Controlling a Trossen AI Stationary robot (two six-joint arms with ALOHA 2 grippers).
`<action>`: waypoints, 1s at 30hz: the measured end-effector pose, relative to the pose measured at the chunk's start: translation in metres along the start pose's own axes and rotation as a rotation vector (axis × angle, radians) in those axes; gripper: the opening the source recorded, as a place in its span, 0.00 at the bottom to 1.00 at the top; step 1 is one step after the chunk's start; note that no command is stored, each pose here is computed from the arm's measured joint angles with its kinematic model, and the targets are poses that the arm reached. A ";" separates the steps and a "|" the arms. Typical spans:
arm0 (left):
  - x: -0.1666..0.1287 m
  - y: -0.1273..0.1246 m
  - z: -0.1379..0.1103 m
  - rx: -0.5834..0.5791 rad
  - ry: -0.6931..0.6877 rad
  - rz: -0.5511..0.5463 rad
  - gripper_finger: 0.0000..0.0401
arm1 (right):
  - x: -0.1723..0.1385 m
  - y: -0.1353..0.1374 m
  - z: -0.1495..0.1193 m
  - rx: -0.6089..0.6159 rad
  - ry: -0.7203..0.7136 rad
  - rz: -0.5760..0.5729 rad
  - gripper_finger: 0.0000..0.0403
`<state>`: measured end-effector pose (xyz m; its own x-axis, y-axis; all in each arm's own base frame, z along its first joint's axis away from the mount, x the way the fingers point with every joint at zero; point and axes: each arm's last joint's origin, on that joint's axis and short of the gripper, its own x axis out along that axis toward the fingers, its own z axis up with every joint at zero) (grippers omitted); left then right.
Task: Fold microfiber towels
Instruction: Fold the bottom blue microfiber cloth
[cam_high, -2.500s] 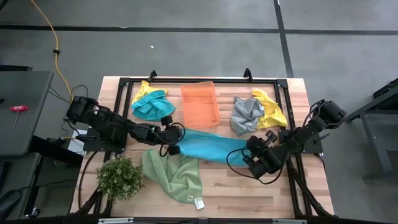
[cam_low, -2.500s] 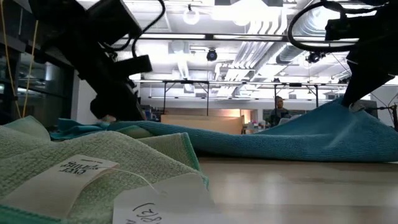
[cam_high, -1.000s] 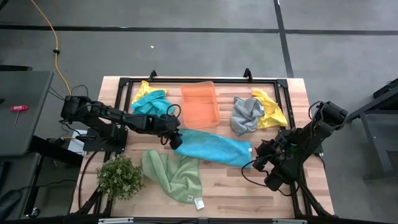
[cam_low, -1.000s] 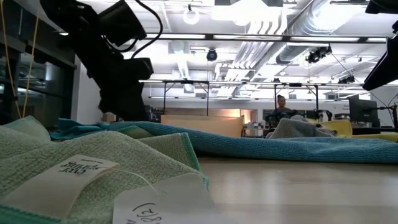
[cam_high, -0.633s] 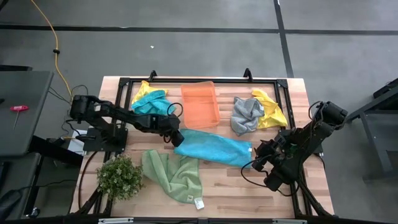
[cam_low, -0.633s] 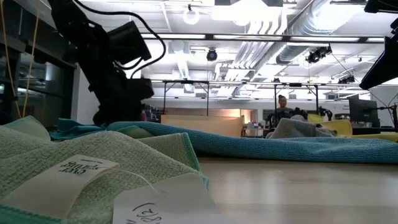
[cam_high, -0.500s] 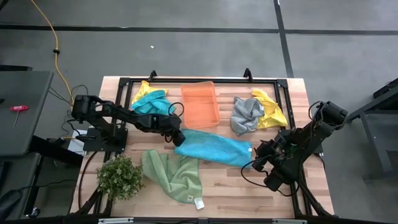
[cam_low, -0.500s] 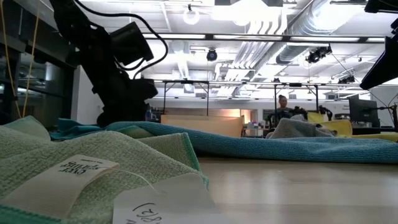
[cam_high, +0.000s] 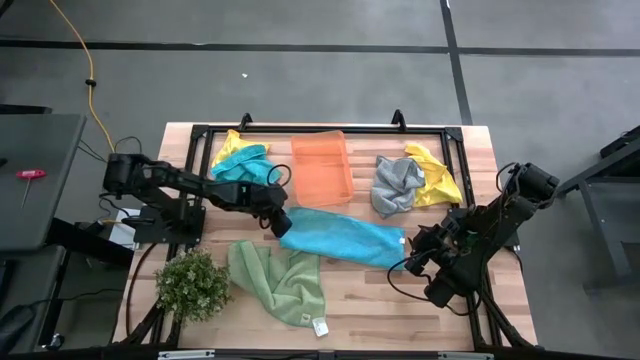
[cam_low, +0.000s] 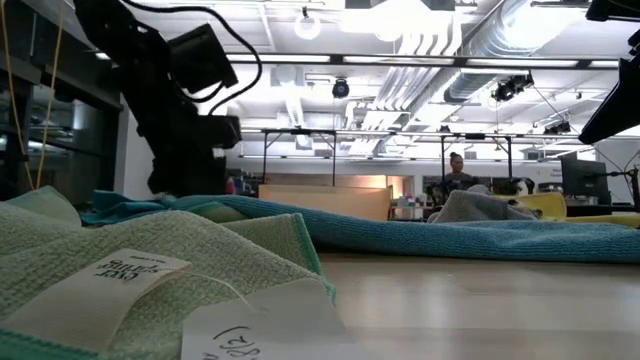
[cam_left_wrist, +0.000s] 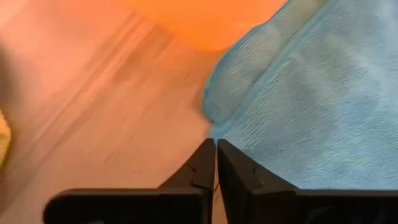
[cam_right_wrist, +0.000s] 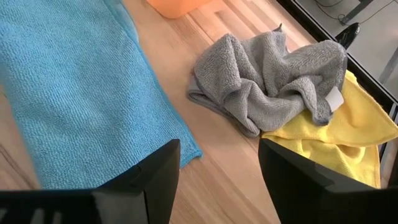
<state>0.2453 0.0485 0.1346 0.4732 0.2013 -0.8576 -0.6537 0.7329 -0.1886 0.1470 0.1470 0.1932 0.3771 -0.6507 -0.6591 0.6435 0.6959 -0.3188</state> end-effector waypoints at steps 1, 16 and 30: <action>-0.001 -0.002 0.001 0.002 -0.010 -0.013 0.02 | 0.000 0.000 0.000 0.000 0.000 0.000 0.52; -0.002 -0.007 0.002 0.040 -0.057 -0.020 0.21 | 0.000 0.000 0.000 0.001 -0.009 0.001 0.52; 0.020 -0.005 -0.005 -0.033 -0.016 0.057 0.46 | 0.000 0.000 0.000 0.003 -0.013 0.004 0.52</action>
<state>0.2554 0.0459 0.1158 0.4438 0.2529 -0.8597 -0.6987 0.6984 -0.1552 0.1476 0.1471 0.1933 0.3886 -0.6519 -0.6512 0.6442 0.6975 -0.3138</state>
